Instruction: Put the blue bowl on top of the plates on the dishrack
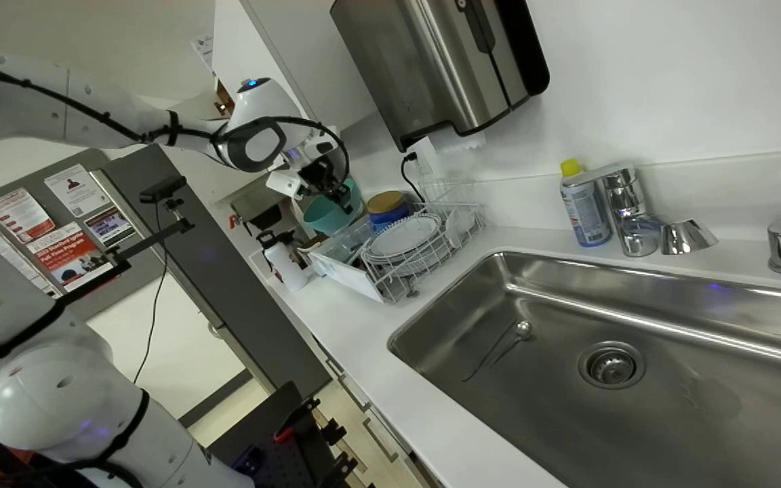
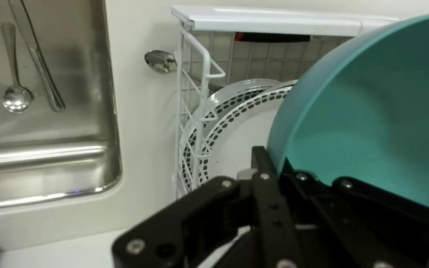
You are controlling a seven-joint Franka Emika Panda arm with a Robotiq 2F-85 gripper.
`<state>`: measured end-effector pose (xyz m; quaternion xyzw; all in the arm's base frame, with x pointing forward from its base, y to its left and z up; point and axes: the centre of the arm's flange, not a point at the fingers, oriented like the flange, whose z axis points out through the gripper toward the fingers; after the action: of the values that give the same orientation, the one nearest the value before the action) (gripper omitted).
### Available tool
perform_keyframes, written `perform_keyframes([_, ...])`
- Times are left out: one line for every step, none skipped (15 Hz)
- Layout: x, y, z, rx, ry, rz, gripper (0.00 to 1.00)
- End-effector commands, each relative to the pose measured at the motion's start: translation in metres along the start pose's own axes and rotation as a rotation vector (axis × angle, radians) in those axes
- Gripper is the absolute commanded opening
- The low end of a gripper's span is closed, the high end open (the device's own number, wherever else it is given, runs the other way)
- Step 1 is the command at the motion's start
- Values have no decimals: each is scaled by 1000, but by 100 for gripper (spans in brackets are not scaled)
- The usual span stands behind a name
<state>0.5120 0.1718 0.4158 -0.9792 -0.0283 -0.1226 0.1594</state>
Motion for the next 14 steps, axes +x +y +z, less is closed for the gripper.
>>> perform_keyframes([1,0,0,0,1,1,5])
perform_keyframes([5,-3,3,23,30,28,1])
perform_keyframes([9,-9,8,12,46,47,1])
perform_keyframes([13,-17,14,2,50,63,1])
perform_keyframes([18,-26,21,-7,61,83,1])
perform_keyframes([21,-33,27,-10,75,103,1])
perform_keyframes([24,-40,32,-19,86,128,1])
perform_keyframes([26,-47,38,-29,102,146,1])
perform_keyframes([28,-53,43,-41,119,163,1])
perform_keyframes([31,-57,49,-63,136,178,1])
perform_keyframes([34,-61,54,-87,152,193,1])
perform_keyframes([36,-63,60,-114,165,206,1])
perform_keyframes([38,-66,66,-136,171,215,1])
perform_keyframes([40,-68,74,-158,163,222,1])
